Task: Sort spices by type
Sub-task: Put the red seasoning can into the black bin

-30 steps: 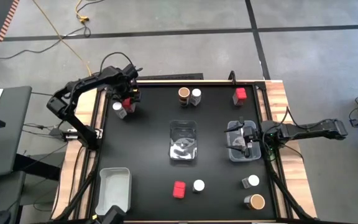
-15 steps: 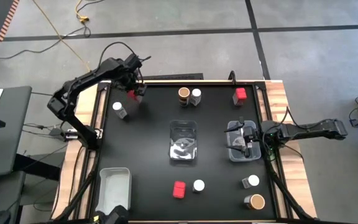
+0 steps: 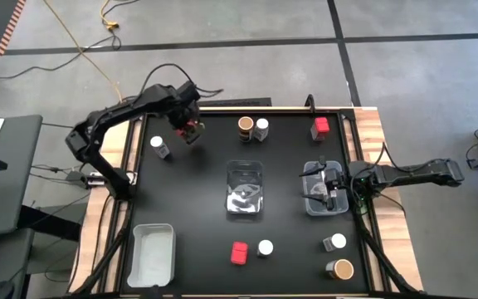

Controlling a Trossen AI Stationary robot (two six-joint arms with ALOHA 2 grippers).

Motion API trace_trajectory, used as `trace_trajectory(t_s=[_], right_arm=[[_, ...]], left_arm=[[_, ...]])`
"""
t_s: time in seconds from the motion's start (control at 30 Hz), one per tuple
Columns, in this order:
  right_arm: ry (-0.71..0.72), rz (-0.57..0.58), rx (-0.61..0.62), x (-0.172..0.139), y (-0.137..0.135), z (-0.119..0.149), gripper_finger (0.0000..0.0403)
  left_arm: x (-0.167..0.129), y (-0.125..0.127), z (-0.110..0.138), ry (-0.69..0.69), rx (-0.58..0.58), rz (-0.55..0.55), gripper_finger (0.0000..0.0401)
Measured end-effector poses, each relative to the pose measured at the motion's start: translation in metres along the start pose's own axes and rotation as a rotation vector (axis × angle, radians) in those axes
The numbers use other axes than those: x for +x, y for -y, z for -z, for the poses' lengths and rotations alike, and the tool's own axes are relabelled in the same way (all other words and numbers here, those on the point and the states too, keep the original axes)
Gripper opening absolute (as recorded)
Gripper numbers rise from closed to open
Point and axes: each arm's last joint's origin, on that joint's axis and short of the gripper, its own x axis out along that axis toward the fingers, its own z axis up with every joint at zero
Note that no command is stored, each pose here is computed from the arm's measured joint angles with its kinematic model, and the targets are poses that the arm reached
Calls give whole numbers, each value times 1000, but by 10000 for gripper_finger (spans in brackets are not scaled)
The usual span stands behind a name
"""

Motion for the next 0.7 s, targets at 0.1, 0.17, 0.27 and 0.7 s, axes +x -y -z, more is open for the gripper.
trace_trajectory(t_s=[0.1,0.17,0.27,0.7], right_arm=[[0,0,0,0,0,0,384],[0,0,0,0,0,0,384],[0,0,0,0,0,0,384],[0,0,0,0,0,0,384]], left_arm=[[-1,15,-1,3,73,12,226],[-1,26,-1,10,116,20,226],[-3,44,-2,24,178,36,226],[-96,98,-30,368,290,116,226]])
